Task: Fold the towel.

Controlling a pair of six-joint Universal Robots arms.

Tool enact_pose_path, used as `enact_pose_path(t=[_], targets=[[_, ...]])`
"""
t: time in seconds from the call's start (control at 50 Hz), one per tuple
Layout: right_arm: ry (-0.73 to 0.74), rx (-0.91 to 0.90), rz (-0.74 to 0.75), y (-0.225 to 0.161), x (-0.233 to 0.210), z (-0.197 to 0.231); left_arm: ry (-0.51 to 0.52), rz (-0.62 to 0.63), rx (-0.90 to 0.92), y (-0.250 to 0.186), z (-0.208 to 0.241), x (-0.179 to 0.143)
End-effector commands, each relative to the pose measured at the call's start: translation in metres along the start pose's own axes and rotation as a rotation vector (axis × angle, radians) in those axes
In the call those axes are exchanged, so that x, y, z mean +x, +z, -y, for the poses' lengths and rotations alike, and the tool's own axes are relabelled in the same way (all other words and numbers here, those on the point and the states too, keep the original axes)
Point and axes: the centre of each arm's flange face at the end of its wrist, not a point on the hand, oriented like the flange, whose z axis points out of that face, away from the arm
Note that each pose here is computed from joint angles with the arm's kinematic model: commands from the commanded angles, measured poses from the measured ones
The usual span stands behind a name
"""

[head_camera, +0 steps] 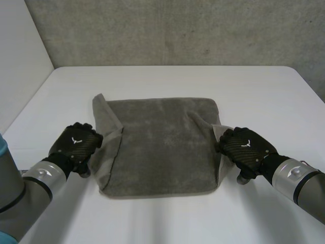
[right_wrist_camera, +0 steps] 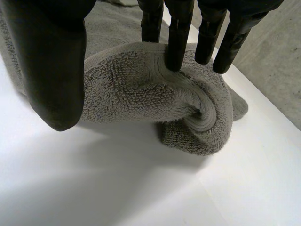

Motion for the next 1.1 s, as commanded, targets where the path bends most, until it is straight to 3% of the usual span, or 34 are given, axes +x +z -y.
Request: enact_pose_path(t=[0.02,0.42,0.86,1.1], targets=[[-0.001,0.0,-0.001,0.0,0.0,0.0,0.064,-0.045,-0.018,0.004,-0.01,-0.013],[0.001,0.0,-0.002,0.0,0.001,-0.001,0.018,-0.257,-0.065,0.018,-0.04,0.013],[-0.003,-0.001,-0.006,0.001,0.002,-0.002,0.05,-0.215,0.019,0.024,-0.028,0.004],[-0.005,0.0,-0.002,0.001,0.001,-0.001,0.056,-0.288,0.061,0.018,-0.023,0.017]])
